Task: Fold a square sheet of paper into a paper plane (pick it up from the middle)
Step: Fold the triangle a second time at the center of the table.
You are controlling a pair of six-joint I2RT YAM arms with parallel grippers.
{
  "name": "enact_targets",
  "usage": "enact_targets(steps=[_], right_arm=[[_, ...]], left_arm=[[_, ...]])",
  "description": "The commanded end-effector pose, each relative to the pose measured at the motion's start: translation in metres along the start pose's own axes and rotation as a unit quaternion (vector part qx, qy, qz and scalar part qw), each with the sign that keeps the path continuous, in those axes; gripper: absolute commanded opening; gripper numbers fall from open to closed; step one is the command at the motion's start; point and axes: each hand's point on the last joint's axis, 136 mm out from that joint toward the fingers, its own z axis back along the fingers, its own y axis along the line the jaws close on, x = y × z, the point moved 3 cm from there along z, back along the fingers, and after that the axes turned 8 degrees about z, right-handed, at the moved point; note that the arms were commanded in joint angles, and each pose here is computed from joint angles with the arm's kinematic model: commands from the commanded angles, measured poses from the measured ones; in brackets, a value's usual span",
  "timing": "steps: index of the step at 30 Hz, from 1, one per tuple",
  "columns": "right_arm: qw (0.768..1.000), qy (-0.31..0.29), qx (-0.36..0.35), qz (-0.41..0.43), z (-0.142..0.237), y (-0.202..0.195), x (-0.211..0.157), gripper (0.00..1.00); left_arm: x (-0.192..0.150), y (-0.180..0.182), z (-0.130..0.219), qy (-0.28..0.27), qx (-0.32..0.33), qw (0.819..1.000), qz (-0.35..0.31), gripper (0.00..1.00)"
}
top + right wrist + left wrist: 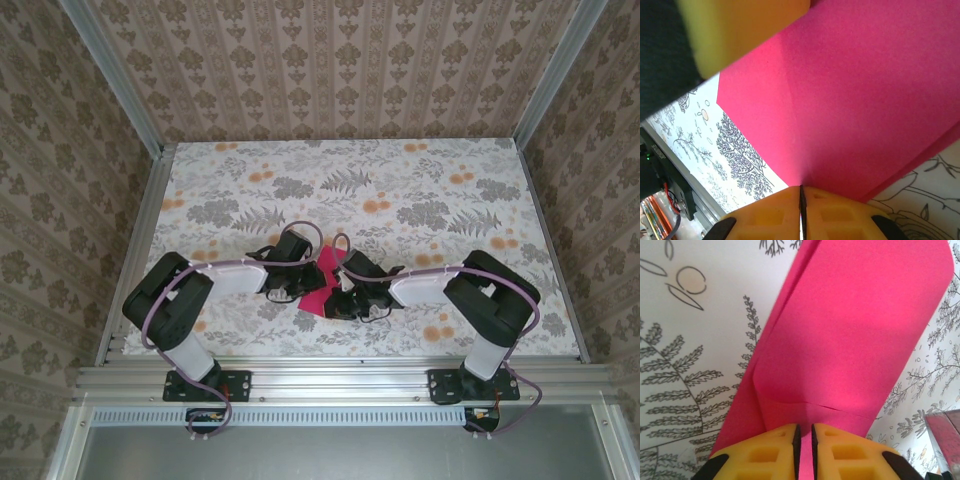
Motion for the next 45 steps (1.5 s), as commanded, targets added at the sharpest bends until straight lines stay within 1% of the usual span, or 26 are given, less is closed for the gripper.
enact_targets(steps=[1, 5, 10, 16, 20, 25, 31, 33, 37, 45], right_arm=[[0.997, 0.033, -0.054, -0.045, -0.008, -0.034, -0.027, 0.10], [0.997, 0.028, -0.050, -0.048, -0.009, -0.033, -0.025, 0.10], [0.997, 0.025, -0.048, -0.048, -0.010, -0.031, -0.023, 0.10], [0.998, 0.022, -0.046, -0.047, -0.010, -0.030, -0.021, 0.10], [0.998, 0.022, -0.046, -0.046, -0.010, -0.029, -0.021, 0.10], [0.997, 0.025, -0.051, -0.048, -0.009, -0.032, -0.023, 0.10], [0.997, 0.028, -0.057, -0.050, -0.009, -0.035, -0.026, 0.09], [0.996, 0.031, -0.060, -0.051, -0.009, -0.037, -0.027, 0.07], [0.996, 0.035, -0.065, -0.052, -0.011, -0.040, -0.029, 0.06], [0.995, 0.040, -0.069, -0.055, -0.011, -0.044, -0.033, 0.04]], left_arm=[[-0.003, 0.007, 0.009, -0.002, 0.012, 1.000, 0.001, 0.22], [-0.001, -0.012, 0.025, -0.009, -0.024, 1.000, -0.008, 0.29], [-0.005, -0.021, 0.037, -0.010, -0.053, 0.999, 0.001, 0.29], [-0.014, -0.019, 0.023, 0.014, -0.069, 0.997, 0.017, 0.23], [-0.015, -0.025, 0.010, 0.021, -0.094, 0.995, 0.024, 0.22], [-0.013, -0.020, -0.002, 0.020, -0.073, 0.997, 0.021, 0.22], [0.000, 0.010, -0.007, -0.006, -0.030, 0.999, 0.032, 0.21], [0.007, 0.014, -0.009, -0.011, -0.033, 0.999, 0.029, 0.21], [0.019, 0.018, -0.013, -0.019, -0.053, 0.998, 0.040, 0.21], [0.037, 0.027, -0.003, -0.034, -0.053, 0.997, 0.049, 0.22]])
